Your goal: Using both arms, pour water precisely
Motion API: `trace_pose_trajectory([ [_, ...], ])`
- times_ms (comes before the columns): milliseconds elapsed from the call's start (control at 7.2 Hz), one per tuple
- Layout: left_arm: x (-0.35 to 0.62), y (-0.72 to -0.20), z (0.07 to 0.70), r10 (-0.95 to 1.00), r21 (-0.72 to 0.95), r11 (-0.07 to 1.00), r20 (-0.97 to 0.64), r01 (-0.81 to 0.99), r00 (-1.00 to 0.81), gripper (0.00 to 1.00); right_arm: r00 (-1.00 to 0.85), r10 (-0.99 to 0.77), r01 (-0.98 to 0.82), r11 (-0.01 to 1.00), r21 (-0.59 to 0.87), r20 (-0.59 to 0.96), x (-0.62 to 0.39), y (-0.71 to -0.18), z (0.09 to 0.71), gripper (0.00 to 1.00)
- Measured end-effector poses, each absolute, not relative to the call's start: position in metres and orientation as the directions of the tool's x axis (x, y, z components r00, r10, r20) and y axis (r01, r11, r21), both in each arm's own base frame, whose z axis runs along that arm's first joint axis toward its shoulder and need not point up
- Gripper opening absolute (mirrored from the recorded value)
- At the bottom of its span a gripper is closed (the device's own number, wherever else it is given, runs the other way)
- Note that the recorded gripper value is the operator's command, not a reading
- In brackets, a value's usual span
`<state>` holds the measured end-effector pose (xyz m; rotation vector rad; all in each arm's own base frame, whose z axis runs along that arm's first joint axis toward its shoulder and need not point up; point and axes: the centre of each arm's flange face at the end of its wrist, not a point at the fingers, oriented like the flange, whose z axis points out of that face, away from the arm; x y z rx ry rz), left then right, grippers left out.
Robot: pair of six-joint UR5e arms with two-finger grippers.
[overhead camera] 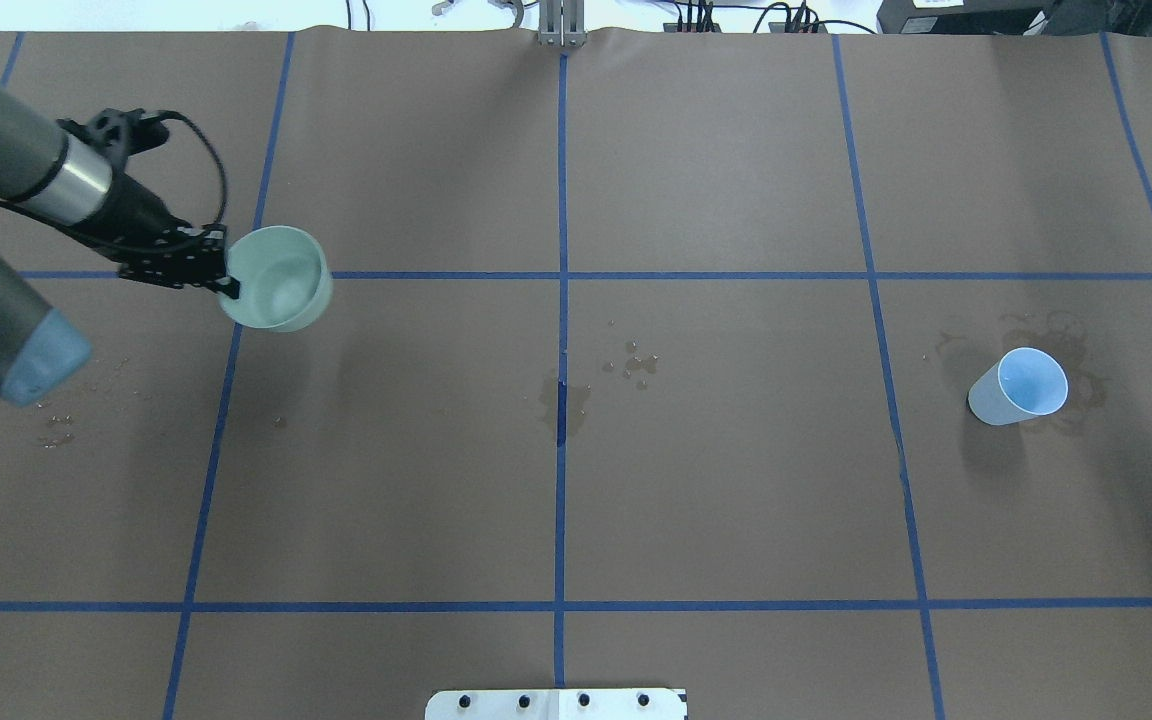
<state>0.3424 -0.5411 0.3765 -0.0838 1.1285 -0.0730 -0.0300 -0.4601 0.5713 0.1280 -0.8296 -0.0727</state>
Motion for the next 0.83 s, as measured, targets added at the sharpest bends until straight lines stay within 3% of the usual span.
trace_pose_trajectory([
  [417,0.506,-0.513,0.231,-0.139,-0.129,0.990,-0.867,0.054,0.479,0.00,0.673,-0.114,0.014,0.990,0.142,0.730,-0.030,-0.460,0.571,1.00],
  [833,0.577,-0.513,0.201,-0.142,-0.134,0.989,-0.831,0.056,0.538,0.00,0.673,-0.115,0.014,0.990,0.142,0.730,-0.030,-0.460,0.571,1.00],
])
